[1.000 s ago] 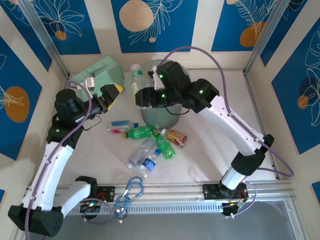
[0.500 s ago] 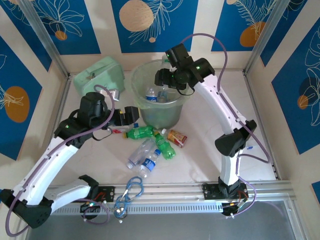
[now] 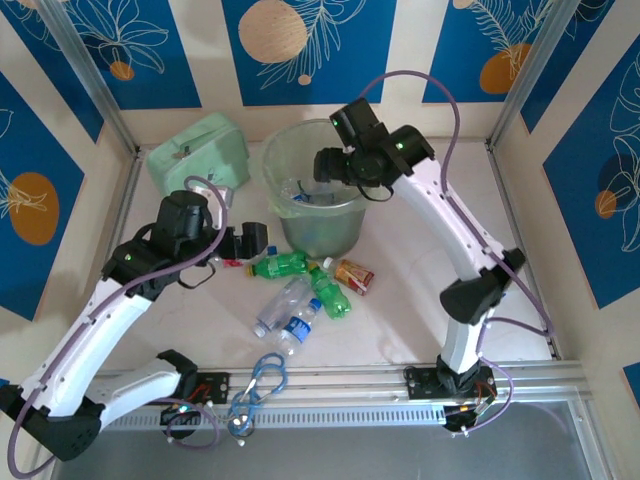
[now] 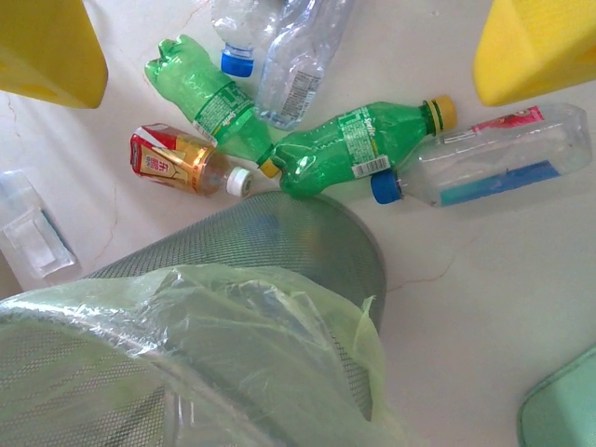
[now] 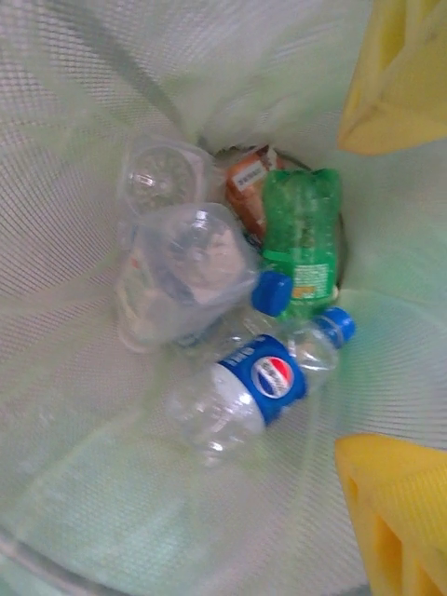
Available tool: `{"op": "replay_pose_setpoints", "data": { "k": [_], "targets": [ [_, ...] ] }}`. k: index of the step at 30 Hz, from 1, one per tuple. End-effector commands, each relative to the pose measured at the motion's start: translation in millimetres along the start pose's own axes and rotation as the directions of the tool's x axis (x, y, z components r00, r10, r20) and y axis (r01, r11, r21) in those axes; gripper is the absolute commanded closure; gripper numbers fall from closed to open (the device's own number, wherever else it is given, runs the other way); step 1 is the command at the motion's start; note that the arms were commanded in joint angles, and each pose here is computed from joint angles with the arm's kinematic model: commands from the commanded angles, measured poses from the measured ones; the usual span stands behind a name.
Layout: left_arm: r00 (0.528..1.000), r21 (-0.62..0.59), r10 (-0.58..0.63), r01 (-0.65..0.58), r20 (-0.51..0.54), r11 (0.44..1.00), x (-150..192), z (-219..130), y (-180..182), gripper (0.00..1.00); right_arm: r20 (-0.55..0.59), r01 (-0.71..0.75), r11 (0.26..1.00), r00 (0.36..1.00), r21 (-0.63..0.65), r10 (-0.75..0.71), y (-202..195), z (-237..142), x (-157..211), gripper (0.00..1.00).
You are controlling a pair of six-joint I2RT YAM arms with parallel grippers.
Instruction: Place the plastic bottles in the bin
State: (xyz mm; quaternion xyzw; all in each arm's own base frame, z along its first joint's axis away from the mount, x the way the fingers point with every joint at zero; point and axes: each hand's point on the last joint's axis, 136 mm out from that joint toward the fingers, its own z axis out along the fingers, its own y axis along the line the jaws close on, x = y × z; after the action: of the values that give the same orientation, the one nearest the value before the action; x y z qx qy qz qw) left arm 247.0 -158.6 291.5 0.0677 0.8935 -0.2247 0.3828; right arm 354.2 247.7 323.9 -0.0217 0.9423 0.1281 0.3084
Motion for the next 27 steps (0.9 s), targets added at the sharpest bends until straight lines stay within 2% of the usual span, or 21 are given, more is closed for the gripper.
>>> {"op": "replay_pose_setpoints", "data": {
  "k": [1,7,11,14,20,27],
  "targets": [
    [1.0,-0.011,-0.002,0.002,0.009,1.0,9.0,-0.1,5.7,0.0,0.051,0.034,0.999,0.998,0.017,-0.035,-8.3,-39.1,23.3,0.21],
    [0.997,-0.012,-0.078,0.078,0.002,0.997,27.0,15.3,14.1,0.0,-0.016,0.041,0.999,0.999,-0.002,-0.041,-36.5,-52.3,115.2,0.17],
    [0.993,-0.024,-0.116,0.116,0.004,0.993,33.6,21.1,19.8,0.03,-0.185,-0.031,0.997,0.983,-0.069,0.018,-50.4,-17.9,183.8,0.15],
    [0.992,-0.021,-0.124,0.123,-0.01,0.992,36.7,23.7,20.5,0.03,-0.282,-0.08,0.993,0.958,-0.087,0.052,-53.9,11.7,216.0,0.15],
    [0.99,-0.046,-0.132,0.13,-0.05,0.99,45.0,27.7,25.8,0.07,-0.389,-0.086,0.988,0.921,-0.13,0.029,-33.8,42.5,256.0,0.22],
    [0.975,-0.033,-0.217,0.216,-0.054,0.976,55.9,38.5,29.6,0.11,-0.459,-0.085,0.994,0.887,-0.07,0.043,-24.9,70.3,276.3,0.26]
  ]
}}
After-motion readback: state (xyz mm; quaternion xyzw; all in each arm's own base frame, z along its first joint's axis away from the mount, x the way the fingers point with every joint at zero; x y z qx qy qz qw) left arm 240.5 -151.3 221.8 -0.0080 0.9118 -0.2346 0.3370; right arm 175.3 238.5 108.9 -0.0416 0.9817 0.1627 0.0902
